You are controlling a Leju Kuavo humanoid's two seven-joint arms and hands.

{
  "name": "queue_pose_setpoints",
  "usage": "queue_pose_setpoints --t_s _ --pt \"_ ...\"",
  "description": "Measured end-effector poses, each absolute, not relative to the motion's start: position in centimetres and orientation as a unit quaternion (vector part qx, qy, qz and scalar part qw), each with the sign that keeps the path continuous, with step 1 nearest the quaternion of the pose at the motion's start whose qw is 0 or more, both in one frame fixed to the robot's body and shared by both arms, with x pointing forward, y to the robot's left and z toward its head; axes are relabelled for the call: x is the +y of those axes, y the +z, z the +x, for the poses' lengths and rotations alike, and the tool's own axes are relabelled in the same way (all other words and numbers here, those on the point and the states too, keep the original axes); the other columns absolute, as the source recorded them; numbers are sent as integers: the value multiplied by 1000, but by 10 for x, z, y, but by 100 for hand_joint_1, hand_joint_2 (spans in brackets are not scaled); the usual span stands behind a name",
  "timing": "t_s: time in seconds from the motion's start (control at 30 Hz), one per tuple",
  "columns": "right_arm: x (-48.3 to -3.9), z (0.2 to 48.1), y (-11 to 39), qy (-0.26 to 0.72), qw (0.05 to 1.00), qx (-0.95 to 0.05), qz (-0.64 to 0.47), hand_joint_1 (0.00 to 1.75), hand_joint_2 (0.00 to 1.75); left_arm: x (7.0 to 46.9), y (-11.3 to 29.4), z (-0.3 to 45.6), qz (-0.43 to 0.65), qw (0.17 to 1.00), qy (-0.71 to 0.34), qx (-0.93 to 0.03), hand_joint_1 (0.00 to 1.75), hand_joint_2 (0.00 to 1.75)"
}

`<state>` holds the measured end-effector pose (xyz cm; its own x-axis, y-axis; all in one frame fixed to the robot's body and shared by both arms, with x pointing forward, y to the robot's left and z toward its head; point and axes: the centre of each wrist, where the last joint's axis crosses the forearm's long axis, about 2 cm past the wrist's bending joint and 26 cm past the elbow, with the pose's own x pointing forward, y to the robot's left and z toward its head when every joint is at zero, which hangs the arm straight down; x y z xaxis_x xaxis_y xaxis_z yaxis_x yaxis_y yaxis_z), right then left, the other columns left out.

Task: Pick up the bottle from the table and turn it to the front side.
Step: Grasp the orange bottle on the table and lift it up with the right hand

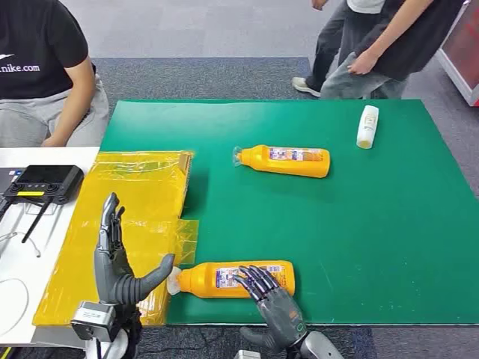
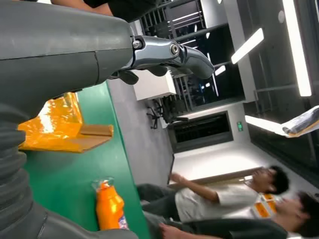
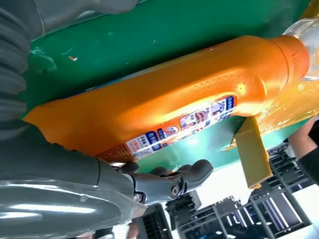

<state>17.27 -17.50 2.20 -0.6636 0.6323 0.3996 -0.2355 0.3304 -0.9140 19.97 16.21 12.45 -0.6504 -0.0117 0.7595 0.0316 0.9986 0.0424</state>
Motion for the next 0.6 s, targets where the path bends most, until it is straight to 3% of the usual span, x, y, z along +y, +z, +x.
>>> queue_pose_setpoints --t_s 0.6 --pt "-182 184 22 581 369 -712 -138 0 175 161 125 204 -5 420 -13 -907 0 175"
